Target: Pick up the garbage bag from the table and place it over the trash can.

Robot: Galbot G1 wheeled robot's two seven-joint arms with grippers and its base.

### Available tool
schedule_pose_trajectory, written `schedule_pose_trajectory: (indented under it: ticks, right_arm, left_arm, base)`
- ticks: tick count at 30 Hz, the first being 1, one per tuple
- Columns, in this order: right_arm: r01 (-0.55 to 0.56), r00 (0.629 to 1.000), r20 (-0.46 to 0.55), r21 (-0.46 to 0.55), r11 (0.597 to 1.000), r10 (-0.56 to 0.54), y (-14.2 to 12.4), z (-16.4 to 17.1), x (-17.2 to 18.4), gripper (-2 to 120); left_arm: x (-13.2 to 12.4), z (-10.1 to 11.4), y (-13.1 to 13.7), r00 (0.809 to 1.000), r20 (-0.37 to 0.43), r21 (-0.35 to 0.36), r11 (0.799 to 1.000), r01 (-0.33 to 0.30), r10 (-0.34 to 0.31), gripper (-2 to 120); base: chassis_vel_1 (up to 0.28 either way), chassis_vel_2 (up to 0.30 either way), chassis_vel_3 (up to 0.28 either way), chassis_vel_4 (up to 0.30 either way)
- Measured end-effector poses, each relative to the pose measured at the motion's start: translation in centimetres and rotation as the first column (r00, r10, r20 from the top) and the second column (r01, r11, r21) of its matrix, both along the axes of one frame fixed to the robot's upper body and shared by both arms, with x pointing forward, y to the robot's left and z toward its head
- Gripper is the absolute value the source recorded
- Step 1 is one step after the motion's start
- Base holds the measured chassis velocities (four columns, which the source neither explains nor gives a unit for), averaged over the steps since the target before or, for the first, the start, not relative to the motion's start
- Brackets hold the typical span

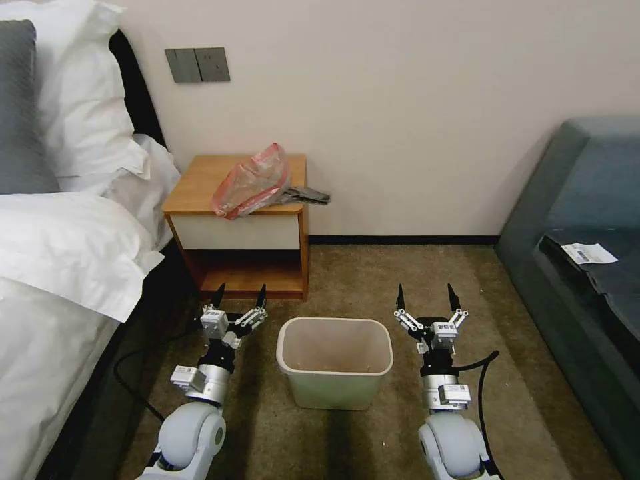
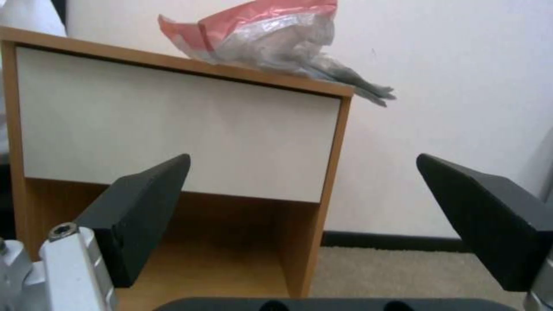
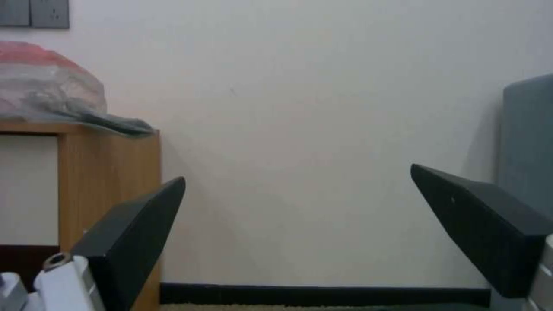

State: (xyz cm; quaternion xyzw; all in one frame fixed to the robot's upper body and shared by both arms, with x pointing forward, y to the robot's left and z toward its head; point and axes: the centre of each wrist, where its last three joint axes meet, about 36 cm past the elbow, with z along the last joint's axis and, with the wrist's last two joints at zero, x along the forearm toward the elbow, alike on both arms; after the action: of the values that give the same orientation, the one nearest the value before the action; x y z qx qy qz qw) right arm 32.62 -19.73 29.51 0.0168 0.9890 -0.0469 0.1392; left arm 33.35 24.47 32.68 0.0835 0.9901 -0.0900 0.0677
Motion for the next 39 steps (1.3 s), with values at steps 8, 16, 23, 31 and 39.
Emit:
schedule_pose_trajectory:
  ticks: [8,16,23,31,39]
  right_arm:
    - [0.0,1.0,0.0,0.0,1.0,0.0,0.0,0.0,0.0,100]
    - [0.0,1.0,0.0,0.0,1.0,0.0,0.0,0.0,0.0,100]
    - [0.0,1.0,0.0,0.0,1.0,0.0,0.0,0.0,0.0,100]
    - [0.0,1.0,0.0,0.0,1.0,0.0,0.0,0.0,0.0,100]
    - [0.0,1.0,0.0,0.0,1.0,0.0,0.0,0.0,0.0,100]
  left_arm:
    - [0.0,0.0,0.0,1.0,0.0,0.0,1.0,0.0,0.0,98]
    - [0.0,0.0,0.0,1.0,0.0,0.0,1.0,0.0,0.0,98]
    - [0.0,0.0,0.0,1.0,0.0,0.0,1.0,0.0,0.0,98]
    - [0.0,0.0,0.0,1.0,0.0,0.0,1.0,0.0,0.0,98]
    - [0.0,0.0,0.0,1.0,0.0,0.0,1.0,0.0,0.0,98]
  base:
    - [0.0,0.0,0.0,0.0]
    - [0.0,0.0,0.0,0.0]
    - [0.0,0.0,0.0,0.0]
    - [0.0,0.0,0.0,0.0]
    - [0.0,0.0,0.0,0.0]
